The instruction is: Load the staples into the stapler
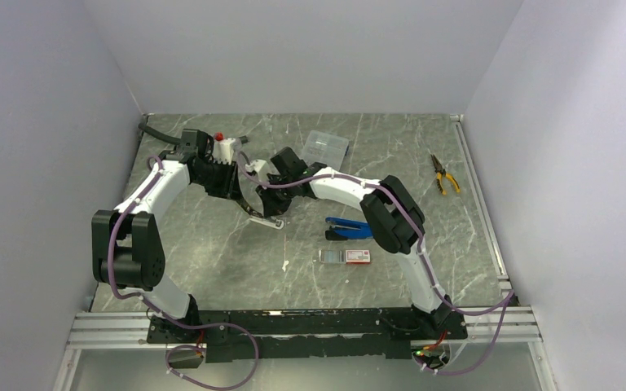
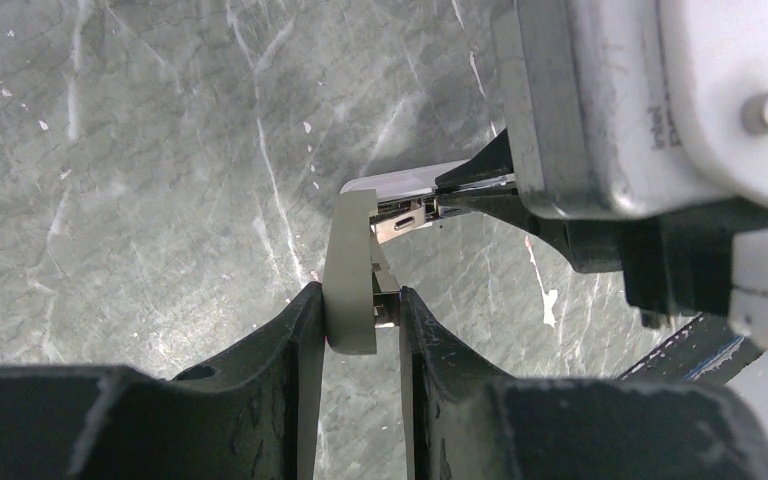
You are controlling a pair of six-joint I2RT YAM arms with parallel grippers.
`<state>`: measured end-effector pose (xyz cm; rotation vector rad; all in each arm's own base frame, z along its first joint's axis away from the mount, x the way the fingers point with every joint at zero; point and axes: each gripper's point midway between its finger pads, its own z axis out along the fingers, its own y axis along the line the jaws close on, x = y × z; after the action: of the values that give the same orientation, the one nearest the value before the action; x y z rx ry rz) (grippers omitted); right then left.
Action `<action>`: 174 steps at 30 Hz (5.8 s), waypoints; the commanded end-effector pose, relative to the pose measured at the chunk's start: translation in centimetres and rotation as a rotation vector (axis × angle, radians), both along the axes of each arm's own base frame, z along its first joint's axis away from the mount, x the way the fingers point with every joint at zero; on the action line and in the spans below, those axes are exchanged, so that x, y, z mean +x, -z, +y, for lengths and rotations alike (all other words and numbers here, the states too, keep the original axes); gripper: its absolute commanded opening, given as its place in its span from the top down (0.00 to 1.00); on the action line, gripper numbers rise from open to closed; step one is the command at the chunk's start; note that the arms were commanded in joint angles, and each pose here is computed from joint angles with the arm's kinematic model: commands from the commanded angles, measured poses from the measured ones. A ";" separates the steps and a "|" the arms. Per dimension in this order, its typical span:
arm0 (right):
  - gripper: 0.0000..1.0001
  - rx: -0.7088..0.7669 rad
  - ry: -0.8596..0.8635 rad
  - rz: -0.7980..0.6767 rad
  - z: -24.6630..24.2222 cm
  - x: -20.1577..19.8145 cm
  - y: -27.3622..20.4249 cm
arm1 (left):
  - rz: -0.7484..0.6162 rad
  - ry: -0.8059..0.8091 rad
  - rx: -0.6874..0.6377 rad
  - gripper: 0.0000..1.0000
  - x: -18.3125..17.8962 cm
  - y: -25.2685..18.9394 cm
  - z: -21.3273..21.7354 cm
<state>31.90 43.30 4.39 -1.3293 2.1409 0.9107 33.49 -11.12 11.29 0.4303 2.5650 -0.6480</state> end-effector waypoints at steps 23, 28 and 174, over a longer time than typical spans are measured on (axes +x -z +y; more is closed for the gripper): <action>0.84 -0.003 -0.021 -0.173 -0.9 0.9 -3.3 | 0.001 0.022 -0.025 0.71 0.1 -0.5 -0.6; 0.77 0.021 -0.013 -0.147 0.0 1.2 -3.9 | 0.003 0.022 -0.027 0.72 0.1 -0.5 -0.6; 0.74 -0.012 0.041 -0.091 -3.3 -3.7 -1.6 | -0.173 0.184 -0.139 0.31 -2.8 -4.2 -3.0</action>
<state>27.14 38.53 4.55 -1.3135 2.1614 0.8122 30.68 -13.62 13.95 0.6464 2.3766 -0.7773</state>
